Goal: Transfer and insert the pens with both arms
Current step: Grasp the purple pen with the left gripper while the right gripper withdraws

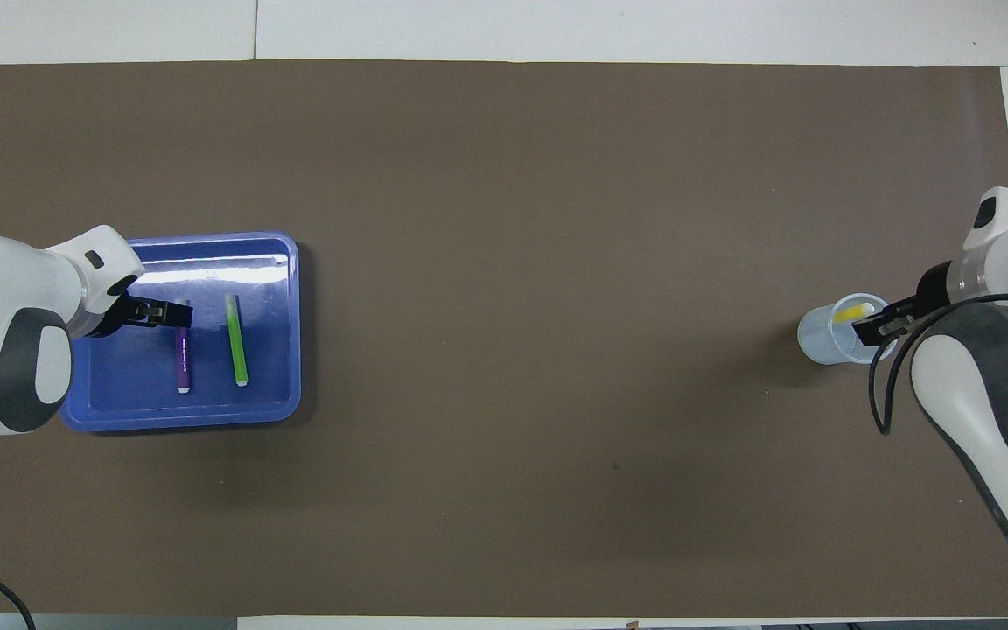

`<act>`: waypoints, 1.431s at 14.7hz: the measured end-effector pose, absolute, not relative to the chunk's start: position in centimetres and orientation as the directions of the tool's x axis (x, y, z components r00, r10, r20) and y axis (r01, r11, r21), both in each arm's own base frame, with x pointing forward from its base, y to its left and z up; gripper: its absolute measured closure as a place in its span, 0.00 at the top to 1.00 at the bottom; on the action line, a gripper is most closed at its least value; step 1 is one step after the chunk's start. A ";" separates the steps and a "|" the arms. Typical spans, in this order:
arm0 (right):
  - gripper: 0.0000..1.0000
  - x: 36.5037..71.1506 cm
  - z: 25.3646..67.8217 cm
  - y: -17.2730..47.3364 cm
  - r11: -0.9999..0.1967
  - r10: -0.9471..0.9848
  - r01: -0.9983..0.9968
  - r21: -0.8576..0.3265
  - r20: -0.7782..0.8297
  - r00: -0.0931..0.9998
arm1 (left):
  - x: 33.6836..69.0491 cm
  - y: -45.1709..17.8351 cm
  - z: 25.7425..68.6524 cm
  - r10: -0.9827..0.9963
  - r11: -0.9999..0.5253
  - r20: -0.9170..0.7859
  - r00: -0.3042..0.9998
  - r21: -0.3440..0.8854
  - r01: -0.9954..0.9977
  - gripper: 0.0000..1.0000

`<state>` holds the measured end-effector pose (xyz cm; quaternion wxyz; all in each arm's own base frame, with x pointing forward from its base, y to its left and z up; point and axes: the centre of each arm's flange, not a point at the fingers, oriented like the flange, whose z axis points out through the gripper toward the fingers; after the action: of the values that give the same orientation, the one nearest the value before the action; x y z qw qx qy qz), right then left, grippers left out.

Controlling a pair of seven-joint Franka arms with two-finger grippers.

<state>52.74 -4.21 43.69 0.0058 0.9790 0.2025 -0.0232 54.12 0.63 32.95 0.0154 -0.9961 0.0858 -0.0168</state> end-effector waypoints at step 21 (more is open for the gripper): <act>1.00 53.4 54.2 9.6 -0.782 -0.115 -0.157 -0.604 -0.108 0.988 | 53.8 -0.4 30.3 -0.167 -0.986 0.022 0.986 -0.020 -0.166 0.17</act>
<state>53.40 9.59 54.21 -0.3226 0.9432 -0.0720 -0.0324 53.80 -0.39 30.27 0.0089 -0.9964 0.0835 -0.0118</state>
